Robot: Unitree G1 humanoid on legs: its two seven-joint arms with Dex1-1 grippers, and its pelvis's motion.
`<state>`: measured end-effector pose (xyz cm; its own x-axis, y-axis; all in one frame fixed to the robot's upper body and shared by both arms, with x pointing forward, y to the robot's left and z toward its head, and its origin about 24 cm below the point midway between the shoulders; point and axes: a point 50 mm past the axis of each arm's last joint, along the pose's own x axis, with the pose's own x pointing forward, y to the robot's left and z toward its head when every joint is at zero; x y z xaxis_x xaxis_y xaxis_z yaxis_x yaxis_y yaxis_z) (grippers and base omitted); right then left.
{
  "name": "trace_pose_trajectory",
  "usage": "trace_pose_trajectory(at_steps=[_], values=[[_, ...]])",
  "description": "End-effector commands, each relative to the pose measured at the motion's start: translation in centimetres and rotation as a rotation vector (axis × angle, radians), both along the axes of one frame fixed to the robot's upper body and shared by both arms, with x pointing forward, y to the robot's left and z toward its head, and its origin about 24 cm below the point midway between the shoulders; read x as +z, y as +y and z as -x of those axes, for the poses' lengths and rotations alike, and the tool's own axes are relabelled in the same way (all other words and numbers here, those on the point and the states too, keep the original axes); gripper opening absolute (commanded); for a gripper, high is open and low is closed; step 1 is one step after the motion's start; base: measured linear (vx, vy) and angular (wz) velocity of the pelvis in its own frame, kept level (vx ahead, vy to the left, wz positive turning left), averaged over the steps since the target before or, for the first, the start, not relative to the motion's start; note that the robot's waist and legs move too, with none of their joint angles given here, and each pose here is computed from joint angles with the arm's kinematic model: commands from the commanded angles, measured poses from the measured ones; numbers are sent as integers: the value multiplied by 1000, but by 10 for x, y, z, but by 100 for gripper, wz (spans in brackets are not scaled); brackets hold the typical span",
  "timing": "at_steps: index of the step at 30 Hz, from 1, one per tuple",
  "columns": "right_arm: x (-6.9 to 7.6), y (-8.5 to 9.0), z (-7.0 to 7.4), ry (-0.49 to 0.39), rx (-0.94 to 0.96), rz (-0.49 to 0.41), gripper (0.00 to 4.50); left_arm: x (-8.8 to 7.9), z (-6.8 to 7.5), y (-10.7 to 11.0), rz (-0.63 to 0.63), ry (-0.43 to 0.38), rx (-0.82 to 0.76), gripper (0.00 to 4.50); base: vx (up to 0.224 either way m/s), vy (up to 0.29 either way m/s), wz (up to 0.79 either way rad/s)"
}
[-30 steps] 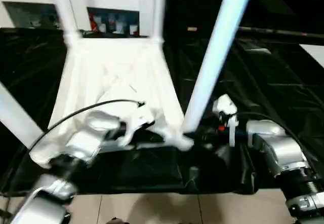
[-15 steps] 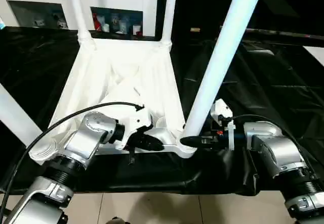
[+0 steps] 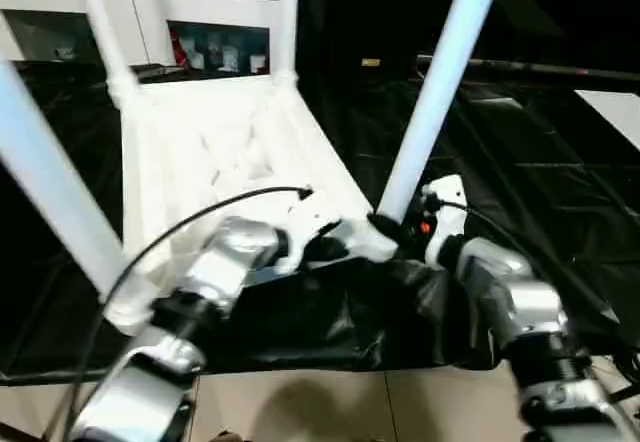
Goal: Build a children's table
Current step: Rotate leg to tighten, then rotate table base
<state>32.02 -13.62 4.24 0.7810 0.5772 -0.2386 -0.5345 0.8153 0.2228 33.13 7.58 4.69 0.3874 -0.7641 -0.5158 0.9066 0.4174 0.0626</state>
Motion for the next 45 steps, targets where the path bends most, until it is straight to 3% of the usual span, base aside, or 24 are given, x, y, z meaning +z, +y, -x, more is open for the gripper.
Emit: trace_pose_trajectory(at_steps=[1, 2, 4, 10, 16, 17, 19, 20, 27, 32, 37, 39, 41, 45], values=[[-1, 35, 11, 22, 178, -86, 202, -1, -1, -7, -7, -23, 15, 0, 0, 0, 0], [1, 35, 12, 14, 199, -94, 202, -1, -1, -6, -7, -28, 7, 0, 0, 0, 0], [3, 35, 12, 6, 220, -104, 258, -1, -1, -6, -7, -33, 0, 0, 0, 0, 0], [13, 29, 17, -46, 289, -43, 307, 2, 1, -4, 28, -72, -68, 0, 0, 0, 0], [30, 4, 23, -112, 337, -53, 307, 18, 4, -9, 156, -181, -115, 0, 0, 0, 0], [35, -5, 26, -130, 341, -53, 314, 23, 8, -8, 184, -190, -143, 28, 0, 0, 0], [39, -18, 31, -148, 334, -43, 314, 28, 14, -4, 212, -185, -151, 28, 0, 0, 0], [41, -26, 36, -157, 325, -34, 316, 30, 20, 0, 221, -181, -167, 64, 57, -15, 2], [47, -49, 49, -200, 248, 6, 316, 40, 47, 33, 275, -162, -144, 108, 16, -4, 0], [44, -57, 64, -206, 222, 21, 316, 48, 73, 63, 354, -73, -123, 149, 0, 0, 0], [43, -63, 76, -188, 220, 15, 316, 44, 105, 108, 316, 39, -62, 193, 0, 0, 0], [39, -64, 77, -176, 204, 22, 316, 39, 124, 137, 254, 156, -17, 203, 0, 0, 0], [37, -60, 77, -166, 220, 18, 316, 33, 135, 156, 192, 244, 20, 237, 0, 0, 0], [32, -52, 77, -151, 251, 10, 316, 30, 159, 185, 104, 395, 83, 250, 0, 0, 0]])
